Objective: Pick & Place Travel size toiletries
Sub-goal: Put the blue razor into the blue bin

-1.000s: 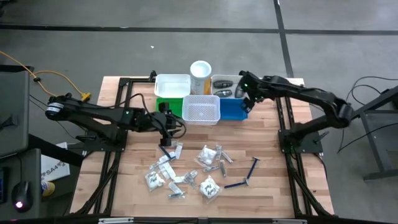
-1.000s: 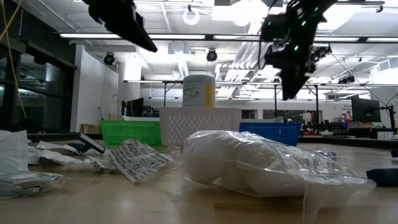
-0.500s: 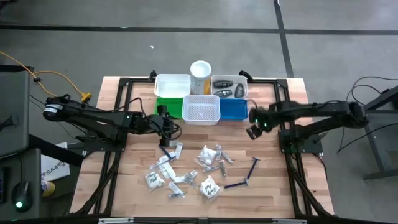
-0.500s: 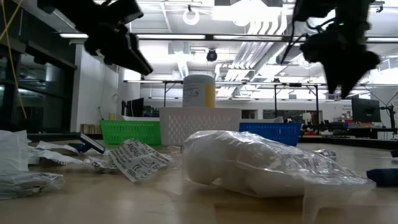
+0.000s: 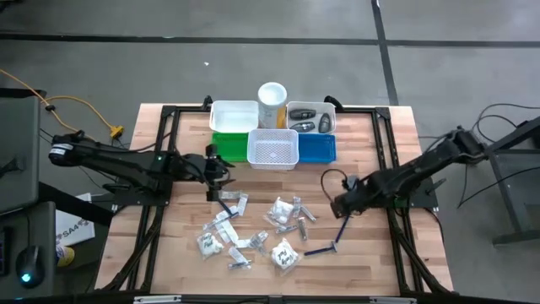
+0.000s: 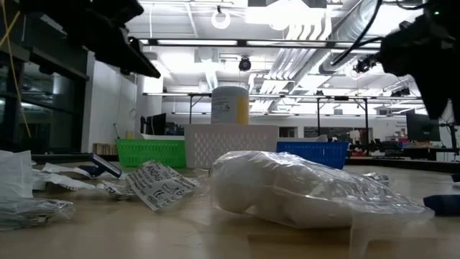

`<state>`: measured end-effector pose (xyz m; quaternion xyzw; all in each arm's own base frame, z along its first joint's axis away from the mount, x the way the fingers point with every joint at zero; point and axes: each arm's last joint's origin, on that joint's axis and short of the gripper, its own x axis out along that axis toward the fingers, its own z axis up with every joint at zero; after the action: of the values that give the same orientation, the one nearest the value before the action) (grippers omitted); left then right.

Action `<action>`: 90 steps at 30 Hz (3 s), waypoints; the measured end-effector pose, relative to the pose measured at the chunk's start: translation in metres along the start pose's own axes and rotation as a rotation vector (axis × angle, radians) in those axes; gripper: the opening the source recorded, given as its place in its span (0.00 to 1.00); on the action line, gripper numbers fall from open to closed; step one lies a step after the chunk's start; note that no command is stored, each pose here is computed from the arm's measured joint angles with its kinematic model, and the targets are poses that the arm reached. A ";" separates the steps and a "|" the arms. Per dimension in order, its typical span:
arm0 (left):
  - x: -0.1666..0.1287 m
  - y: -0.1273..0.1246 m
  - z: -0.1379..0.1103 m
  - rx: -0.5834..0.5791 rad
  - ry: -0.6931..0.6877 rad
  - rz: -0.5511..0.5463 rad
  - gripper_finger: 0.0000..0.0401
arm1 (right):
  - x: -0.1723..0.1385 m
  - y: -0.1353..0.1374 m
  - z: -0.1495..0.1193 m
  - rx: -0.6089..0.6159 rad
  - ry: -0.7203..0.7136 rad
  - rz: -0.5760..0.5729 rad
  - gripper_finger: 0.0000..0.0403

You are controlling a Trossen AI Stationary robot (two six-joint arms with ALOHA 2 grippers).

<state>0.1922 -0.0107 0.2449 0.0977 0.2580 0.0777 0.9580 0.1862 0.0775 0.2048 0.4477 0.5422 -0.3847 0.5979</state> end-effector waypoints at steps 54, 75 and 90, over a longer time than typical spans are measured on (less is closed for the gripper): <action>-0.004 -0.002 -0.002 0.030 0.004 -0.090 0.52 | 0.079 0.024 -0.029 0.249 -0.213 -0.188 0.04; -0.004 -0.002 -0.002 0.033 0.008 -0.089 0.52 | 0.023 0.027 0.031 0.014 -0.416 -0.043 0.01; -0.004 -0.002 -0.002 0.030 0.007 -0.089 0.52 | -0.017 0.027 0.144 -0.600 -0.784 -0.092 0.01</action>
<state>0.1881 -0.0129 0.2445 0.1001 0.2665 0.0316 0.9581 0.2534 -0.0521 0.2268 0.0531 0.3828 -0.3772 0.8416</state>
